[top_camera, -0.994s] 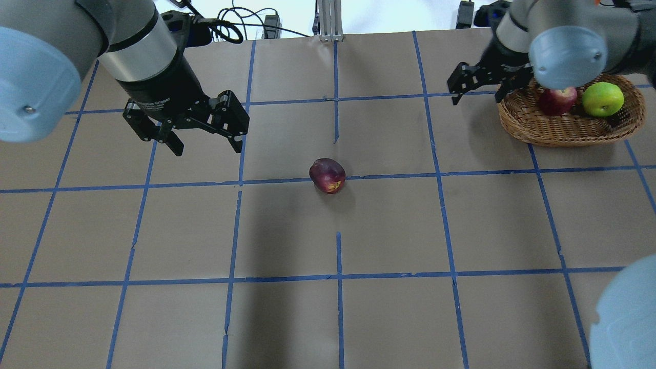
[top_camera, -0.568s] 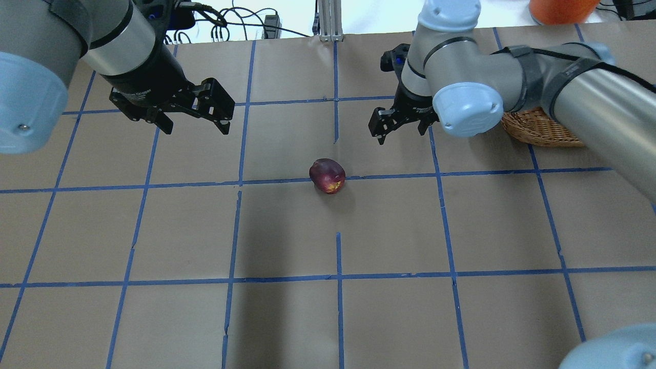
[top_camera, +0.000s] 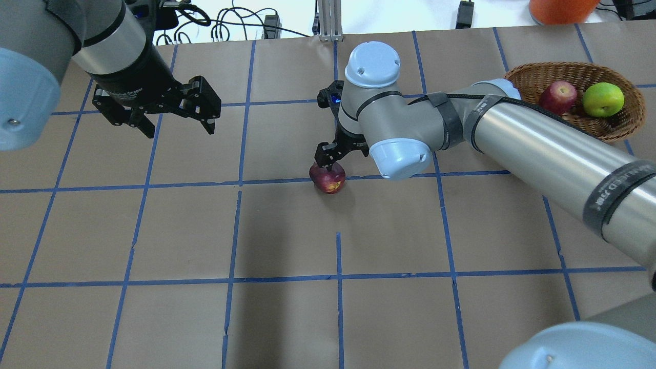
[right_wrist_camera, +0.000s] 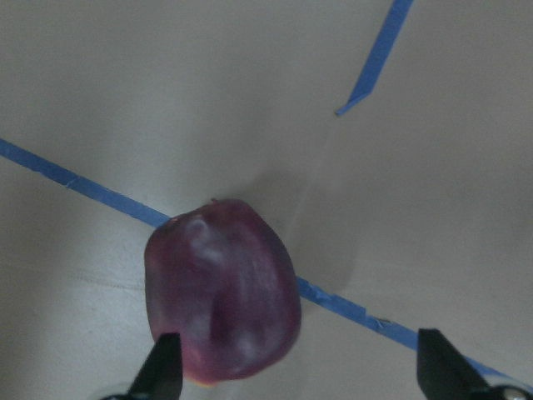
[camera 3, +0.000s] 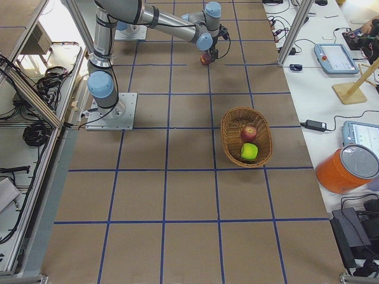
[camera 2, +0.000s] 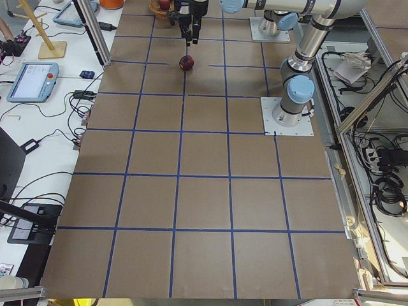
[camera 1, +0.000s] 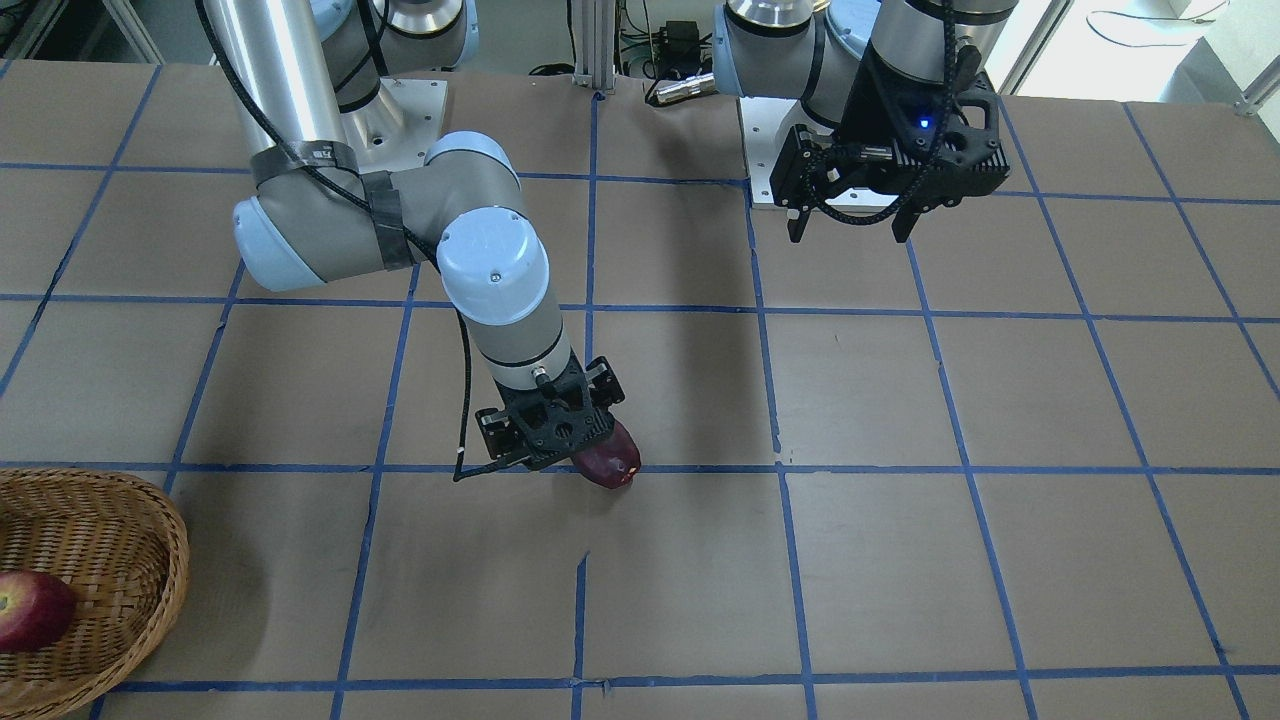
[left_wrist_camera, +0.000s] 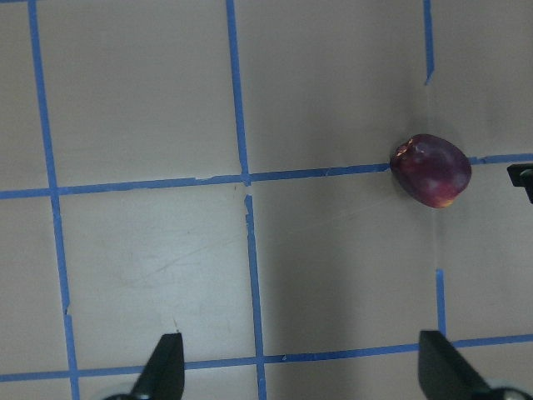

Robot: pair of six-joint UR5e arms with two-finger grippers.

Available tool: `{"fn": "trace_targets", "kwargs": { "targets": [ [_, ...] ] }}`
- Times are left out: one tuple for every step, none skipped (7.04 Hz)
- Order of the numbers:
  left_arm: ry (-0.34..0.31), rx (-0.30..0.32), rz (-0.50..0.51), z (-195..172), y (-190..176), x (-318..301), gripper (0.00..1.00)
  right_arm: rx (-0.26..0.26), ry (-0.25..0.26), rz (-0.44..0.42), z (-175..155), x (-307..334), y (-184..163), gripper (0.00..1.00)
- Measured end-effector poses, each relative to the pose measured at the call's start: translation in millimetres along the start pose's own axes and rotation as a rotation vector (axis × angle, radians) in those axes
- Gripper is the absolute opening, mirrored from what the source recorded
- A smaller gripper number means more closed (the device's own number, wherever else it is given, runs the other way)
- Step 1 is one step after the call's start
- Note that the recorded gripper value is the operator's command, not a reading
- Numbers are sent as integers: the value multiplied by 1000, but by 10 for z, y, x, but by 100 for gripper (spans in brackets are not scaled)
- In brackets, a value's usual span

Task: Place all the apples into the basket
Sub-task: 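Reach right gripper to the dark red apple at center and grasp it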

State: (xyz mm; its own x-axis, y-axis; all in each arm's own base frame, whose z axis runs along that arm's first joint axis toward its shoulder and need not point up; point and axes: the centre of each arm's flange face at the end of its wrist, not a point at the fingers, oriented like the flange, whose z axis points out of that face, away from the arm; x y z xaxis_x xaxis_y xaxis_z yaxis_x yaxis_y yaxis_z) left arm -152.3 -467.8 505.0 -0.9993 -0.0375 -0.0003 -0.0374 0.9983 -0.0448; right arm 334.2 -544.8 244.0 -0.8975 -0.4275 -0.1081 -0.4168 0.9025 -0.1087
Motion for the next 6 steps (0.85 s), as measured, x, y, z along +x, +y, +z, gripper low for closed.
{"fn": "trace_targets", "kwargs": {
  "targets": [
    [-1,-5,-7,20,6,-1,100,6,-9,-23,155,-145,-21,100],
    [0,-6,-9,26,7,-2,100,9,-16,-40,295,-284,-34,100],
    [0,-5,-11,25,6,-4,100,7,-18,-46,404,-360,-31,100],
    [1,-4,-11,21,4,-5,100,-3,-20,-45,500,-381,-18,98],
    [2,-2,-12,15,1,-7,100,-8,-13,-33,564,-377,-13,52],
    [3,-1,-13,13,-3,-11,100,5,17,-19,558,-350,-34,1]
  ]
}}
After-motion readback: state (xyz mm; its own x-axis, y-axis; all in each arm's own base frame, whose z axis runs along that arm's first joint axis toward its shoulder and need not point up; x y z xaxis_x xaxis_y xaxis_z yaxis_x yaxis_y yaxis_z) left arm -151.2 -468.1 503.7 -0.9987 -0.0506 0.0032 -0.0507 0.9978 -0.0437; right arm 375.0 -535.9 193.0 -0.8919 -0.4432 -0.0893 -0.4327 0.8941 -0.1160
